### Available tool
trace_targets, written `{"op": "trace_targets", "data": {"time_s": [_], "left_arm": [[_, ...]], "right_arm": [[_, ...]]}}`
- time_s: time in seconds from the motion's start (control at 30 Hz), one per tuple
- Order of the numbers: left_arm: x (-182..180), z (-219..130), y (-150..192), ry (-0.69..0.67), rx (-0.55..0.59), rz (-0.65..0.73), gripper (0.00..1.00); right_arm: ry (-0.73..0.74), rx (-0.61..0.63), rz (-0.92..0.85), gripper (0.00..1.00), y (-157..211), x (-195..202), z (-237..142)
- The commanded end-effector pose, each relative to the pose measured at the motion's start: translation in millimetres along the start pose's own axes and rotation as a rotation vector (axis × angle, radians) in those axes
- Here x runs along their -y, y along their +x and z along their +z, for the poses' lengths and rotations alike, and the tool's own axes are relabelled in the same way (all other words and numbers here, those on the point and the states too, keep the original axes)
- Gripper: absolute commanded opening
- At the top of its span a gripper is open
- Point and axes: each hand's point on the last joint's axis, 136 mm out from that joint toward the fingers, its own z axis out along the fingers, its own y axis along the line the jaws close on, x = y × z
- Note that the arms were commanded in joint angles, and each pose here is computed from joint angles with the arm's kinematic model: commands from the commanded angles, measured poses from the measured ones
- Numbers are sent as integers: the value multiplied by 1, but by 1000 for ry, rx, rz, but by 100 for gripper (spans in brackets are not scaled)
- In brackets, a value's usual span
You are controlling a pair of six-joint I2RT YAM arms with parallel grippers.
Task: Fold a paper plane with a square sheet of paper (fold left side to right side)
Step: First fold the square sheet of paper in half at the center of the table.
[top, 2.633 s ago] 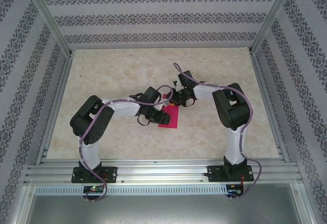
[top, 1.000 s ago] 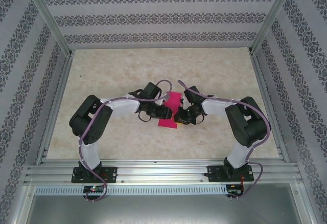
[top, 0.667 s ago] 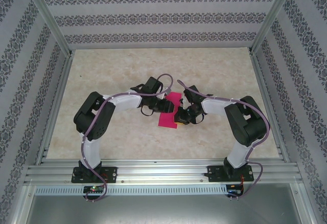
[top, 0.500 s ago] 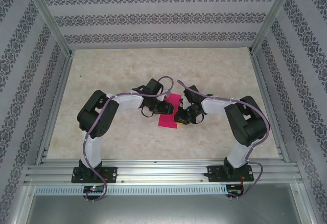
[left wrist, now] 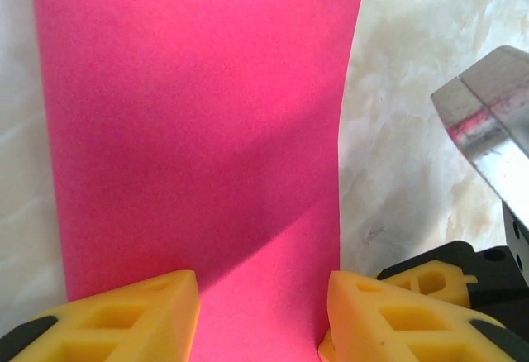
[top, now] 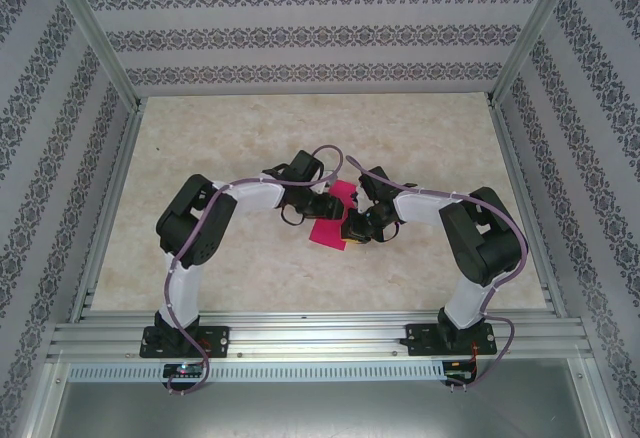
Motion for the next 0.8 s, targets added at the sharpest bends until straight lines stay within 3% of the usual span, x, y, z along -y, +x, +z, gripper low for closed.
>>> {"op": "trace_targets", "data": {"time_s": [0.0,0.53,0.77], "left_arm": [[-24,3,-23,-69,62,-16,49],[-18,7,-68,-21,111,-22,51],[-13,-7,-85,21,153,-32,53]], "right_arm": [[208,-62,47,11,22,51,13],[217,-71,42,11,23,53,15],[217,-72,44,11,23,52,15]]}}
